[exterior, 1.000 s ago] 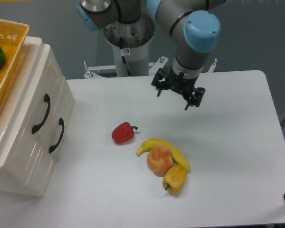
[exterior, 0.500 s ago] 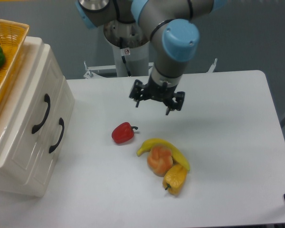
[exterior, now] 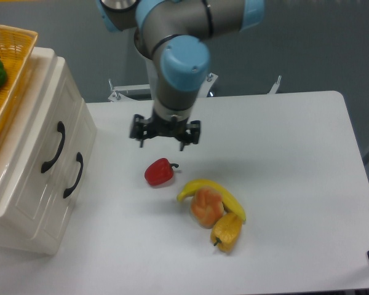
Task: Slide the top white drawer open
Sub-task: 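Move the gripper across the table toward the upper drawer's black handle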
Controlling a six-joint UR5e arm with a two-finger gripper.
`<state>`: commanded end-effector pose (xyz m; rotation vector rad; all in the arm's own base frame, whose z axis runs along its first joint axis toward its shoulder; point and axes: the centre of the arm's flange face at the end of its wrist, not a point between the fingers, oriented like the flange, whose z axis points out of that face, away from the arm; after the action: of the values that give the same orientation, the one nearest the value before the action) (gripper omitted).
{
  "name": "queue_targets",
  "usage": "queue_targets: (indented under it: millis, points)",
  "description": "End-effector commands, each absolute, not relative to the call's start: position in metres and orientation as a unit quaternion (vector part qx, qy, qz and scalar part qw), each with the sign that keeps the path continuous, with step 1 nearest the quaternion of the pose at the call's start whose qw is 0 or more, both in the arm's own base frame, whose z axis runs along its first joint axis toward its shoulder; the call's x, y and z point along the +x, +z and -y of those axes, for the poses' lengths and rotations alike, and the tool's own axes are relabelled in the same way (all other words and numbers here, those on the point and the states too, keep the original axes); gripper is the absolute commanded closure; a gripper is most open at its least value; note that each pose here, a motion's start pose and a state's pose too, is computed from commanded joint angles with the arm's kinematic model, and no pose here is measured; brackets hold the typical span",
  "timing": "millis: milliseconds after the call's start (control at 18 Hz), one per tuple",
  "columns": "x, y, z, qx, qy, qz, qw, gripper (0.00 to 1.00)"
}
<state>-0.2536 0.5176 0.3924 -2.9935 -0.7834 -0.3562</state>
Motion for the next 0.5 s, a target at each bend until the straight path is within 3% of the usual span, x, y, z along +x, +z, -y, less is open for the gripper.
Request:
queue_targets:
  millis: [500]
  points:
    - [-0.227, 0.399, -0.549, -0.956, -0.164, 0.24, 0.041, 0.0]
